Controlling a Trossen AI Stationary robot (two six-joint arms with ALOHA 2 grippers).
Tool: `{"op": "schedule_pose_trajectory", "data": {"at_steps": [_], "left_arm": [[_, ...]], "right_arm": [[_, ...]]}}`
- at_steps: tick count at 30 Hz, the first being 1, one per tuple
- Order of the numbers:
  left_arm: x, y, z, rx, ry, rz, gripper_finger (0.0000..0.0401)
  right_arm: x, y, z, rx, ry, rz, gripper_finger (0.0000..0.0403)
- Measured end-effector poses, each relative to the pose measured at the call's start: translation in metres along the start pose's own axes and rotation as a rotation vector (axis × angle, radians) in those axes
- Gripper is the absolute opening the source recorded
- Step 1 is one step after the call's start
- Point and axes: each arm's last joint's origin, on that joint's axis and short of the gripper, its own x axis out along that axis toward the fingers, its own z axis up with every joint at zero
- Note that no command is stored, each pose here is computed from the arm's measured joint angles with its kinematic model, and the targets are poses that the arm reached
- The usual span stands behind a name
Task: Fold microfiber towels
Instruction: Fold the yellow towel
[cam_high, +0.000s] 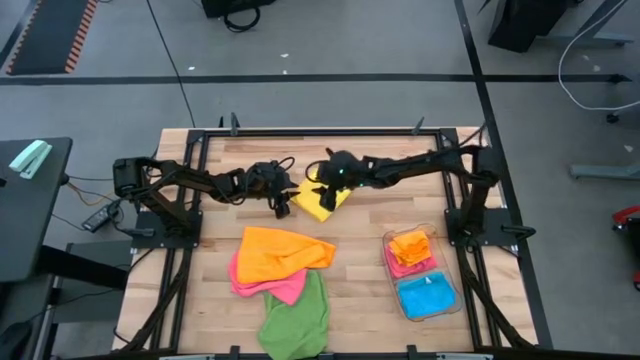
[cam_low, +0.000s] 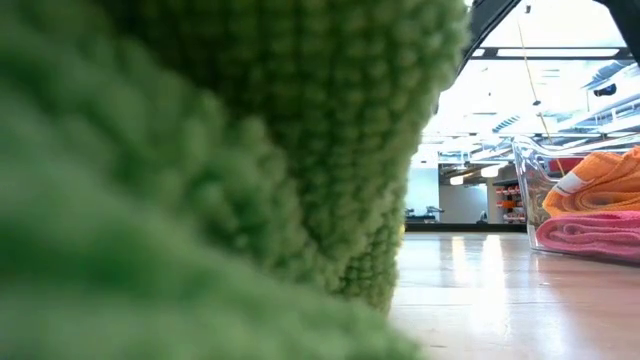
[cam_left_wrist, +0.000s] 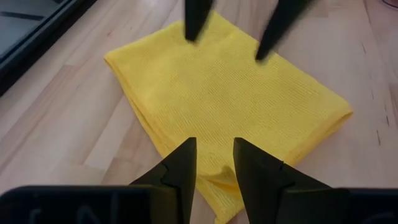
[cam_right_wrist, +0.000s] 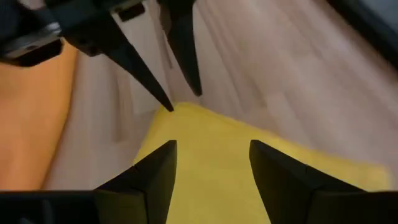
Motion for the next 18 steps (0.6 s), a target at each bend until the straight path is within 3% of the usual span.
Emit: {"op": "schedule_pose_trajectory", "data": {"at_steps": [5,11,14,18], "left_arm": [[0.0,0.0,-0.003,-0.005,0.036,-0.001,0.0108],[0.0,0.003,-0.006,-0.006,0.06,0.008,0.0099],[0.0,0.003,-0.006,-0.005,0.064,0.008,0.0096],[0.0,0.003,-0.007,-0.005,0.065,0.007,0.0097]], "right_arm": [[0.027,0.015,-0.023,0.098,0.057,-0.05,0.0211],[0.044,0.028,-0.044,0.114,0.122,-0.054,0.0211],[0.045,0.03,-0.046,0.058,0.144,-0.024,0.0211],[0.043,0.024,-0.048,-0.14,0.192,0.097,0.0211]]}}
